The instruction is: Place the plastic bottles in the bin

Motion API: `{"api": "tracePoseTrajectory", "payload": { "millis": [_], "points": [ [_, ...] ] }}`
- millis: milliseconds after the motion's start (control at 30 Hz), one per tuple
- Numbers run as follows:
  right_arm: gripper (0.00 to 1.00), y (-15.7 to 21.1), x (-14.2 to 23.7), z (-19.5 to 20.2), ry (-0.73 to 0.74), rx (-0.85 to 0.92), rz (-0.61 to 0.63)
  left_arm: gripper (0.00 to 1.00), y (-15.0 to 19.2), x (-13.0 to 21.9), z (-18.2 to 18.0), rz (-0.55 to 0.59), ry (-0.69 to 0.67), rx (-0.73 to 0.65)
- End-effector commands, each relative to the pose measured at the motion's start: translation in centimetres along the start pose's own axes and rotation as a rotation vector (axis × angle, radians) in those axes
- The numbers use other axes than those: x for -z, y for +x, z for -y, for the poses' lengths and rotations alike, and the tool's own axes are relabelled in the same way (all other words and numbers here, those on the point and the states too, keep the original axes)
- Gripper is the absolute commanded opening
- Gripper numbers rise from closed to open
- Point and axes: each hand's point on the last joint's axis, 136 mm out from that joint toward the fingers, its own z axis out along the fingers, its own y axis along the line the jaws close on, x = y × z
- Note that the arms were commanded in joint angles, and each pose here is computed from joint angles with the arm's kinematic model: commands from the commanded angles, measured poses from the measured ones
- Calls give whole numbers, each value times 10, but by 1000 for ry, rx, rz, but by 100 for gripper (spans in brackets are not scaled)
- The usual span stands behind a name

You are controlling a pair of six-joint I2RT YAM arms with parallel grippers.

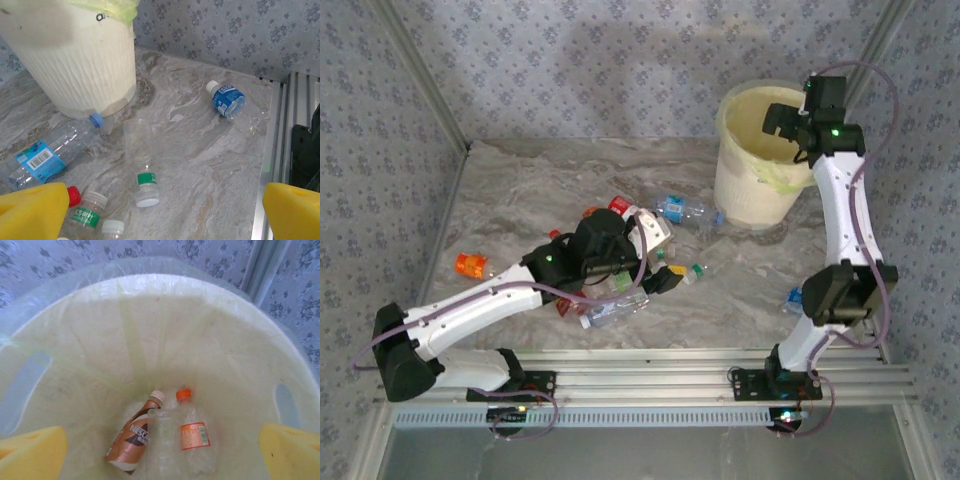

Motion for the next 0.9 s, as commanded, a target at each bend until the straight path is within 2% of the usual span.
{"api": "tracePoseTrajectory", "payload": {
  "millis": [0,267,400,633,767,867],
  "points": [
    [100,1,28,-2,-23,-21,39,100,-11,1,0,-5,-14,2],
    [100,47,83,1,-32,-60,39,100,-6,0,1,-26,-19,-28],
    [100,84,102,1,-42,-80,-17,100,-5,-1,0,-31,-19,-26],
    [100,166,97,-5,-47,-165,-229,100,-5,-3,2,-40,-12,-22],
    [100,196,93,-6,-2,-217,-323,100,-3,-4,4,-46,-8,-20],
    [100,208,93,-10,14,-206,-328,100,-4,-5,5,-45,-5,-12]
  ]
}}
